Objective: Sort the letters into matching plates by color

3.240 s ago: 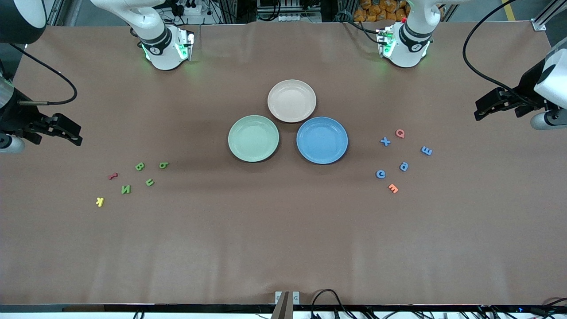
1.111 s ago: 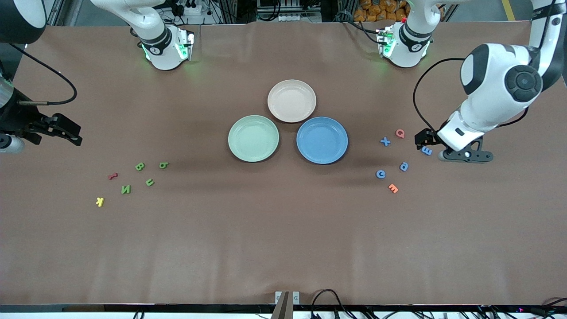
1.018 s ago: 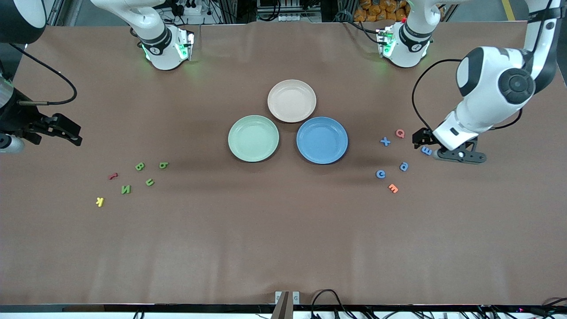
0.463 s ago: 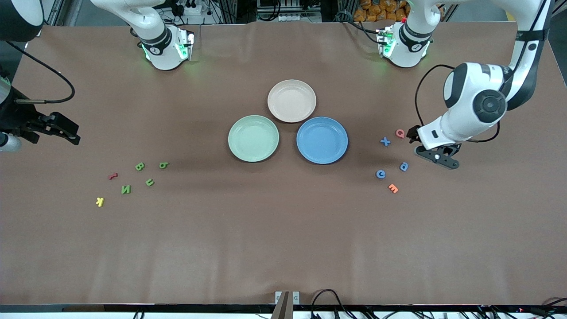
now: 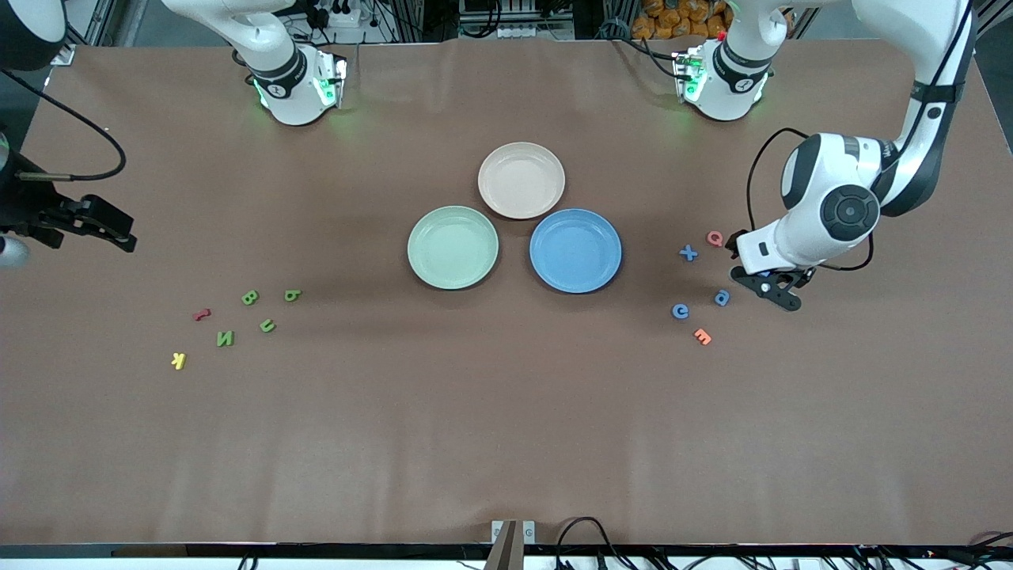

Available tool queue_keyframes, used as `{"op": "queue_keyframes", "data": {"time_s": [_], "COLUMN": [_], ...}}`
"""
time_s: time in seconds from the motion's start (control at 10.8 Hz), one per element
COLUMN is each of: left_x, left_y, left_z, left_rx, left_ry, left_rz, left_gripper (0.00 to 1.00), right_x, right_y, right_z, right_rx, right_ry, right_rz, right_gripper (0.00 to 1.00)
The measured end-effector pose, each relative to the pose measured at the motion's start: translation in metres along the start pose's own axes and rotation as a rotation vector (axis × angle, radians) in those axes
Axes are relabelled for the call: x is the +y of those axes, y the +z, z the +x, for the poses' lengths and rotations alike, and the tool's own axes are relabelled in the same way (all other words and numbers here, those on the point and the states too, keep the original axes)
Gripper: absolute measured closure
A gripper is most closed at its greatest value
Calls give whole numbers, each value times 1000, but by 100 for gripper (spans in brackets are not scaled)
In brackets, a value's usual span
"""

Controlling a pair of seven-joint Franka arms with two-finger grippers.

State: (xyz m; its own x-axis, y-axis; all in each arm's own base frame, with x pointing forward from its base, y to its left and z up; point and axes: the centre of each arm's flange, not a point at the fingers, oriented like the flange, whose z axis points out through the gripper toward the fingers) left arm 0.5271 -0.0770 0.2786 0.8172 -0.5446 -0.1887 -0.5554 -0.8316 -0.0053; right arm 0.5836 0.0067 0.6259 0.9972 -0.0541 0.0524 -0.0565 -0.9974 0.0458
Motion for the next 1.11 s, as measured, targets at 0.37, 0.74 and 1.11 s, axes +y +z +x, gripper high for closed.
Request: {"op": "queue_keyframes", "data": {"time_s": [0.37,0.74,1.11], "left_x": [-2,1,1], "left_y": [30,59,83], "left_z": [13,20,28], "left_rx": [36,29,64], "left_ry": [18,26,22], "left_rz": [-3,-20,-27], "left_gripper": [0,0,0], "right_x": [6,0,-1], "right_y": [-10,-11,-11], "right_z": [-1,-3,-3], "right_rx": [6,-8,-7], "right_ry": [11,-1,-1], "right_rz": [0,0,0], "right_gripper": [0,0,0]}}
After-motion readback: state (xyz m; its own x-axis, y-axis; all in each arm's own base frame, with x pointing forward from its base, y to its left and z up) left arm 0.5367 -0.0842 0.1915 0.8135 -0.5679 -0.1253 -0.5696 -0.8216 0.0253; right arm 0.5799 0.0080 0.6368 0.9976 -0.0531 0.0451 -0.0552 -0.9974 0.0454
